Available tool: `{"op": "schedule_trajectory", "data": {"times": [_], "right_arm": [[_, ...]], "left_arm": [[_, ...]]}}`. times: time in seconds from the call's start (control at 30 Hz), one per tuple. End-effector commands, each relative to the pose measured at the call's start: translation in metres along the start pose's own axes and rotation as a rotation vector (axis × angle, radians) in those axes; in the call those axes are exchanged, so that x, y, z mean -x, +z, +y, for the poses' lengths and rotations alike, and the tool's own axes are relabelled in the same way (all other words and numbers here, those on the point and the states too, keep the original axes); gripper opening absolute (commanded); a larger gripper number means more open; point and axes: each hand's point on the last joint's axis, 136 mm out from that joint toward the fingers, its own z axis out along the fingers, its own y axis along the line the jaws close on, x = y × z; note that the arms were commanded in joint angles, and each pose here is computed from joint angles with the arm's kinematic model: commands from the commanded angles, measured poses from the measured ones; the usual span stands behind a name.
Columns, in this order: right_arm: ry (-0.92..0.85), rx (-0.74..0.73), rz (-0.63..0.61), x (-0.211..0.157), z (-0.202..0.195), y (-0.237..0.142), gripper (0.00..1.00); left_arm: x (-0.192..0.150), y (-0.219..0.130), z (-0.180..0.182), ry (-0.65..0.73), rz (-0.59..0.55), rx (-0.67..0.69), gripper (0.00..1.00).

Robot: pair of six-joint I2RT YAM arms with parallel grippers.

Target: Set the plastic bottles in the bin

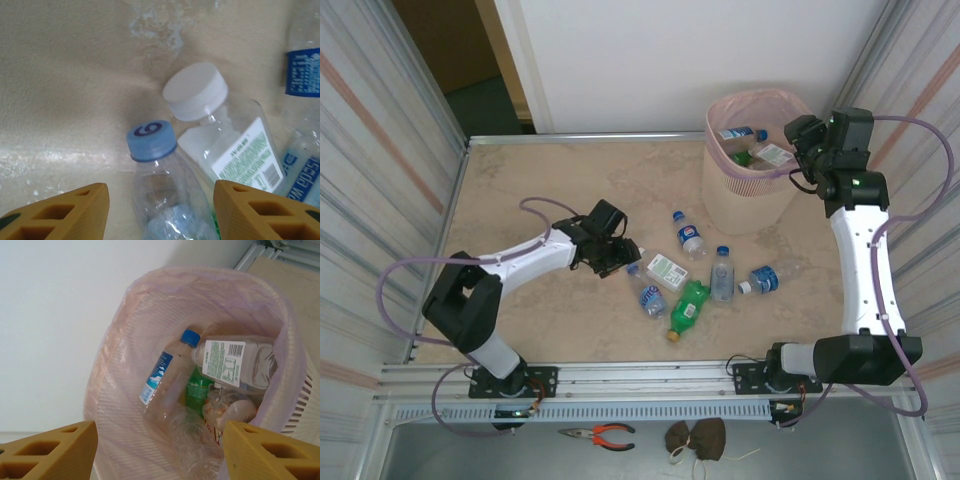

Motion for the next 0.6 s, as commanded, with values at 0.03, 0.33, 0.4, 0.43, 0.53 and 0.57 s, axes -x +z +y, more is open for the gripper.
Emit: {"op": "schedule_trajectory", "data": {"times": [0.03, 0.33, 0.4, 0.43, 0.53, 0.57], "right_arm": [[-0.017, 0.002, -0.038, 0.008, -0.001, -0.012, 0.65], [-0.021, -0.011, -0.059, 0.015, -0.005, -0.021, 0.63], [-0.023, -0.014, -0.063, 0.015, -0.007, -0.023, 0.63], [-0.023, -0.014, -0.064, 0.016, -0.007, -0.023, 0.63], [-0.023, -0.019, -0.067, 0.016, -0.009, -0.024, 0.63], [-0.022, -0.020, -0.069, 0.016, -0.010, -0.024, 0.63]], "left_arm": [[0.001, 0.015, 0.004, -0.056, 0.033, -0.010, 0.55], [-0.002, 0.038, 0.008, -0.085, 0.089, -0.010, 0.51], [-0.003, 0.041, 0.011, -0.090, 0.095, -0.002, 0.50], [-0.003, 0.042, 0.012, -0.094, 0.096, 0.000, 0.49], [-0.005, 0.046, 0.015, -0.104, 0.106, 0.006, 0.48], [-0.006, 0.047, 0.017, -0.110, 0.110, 0.008, 0.47]]}}
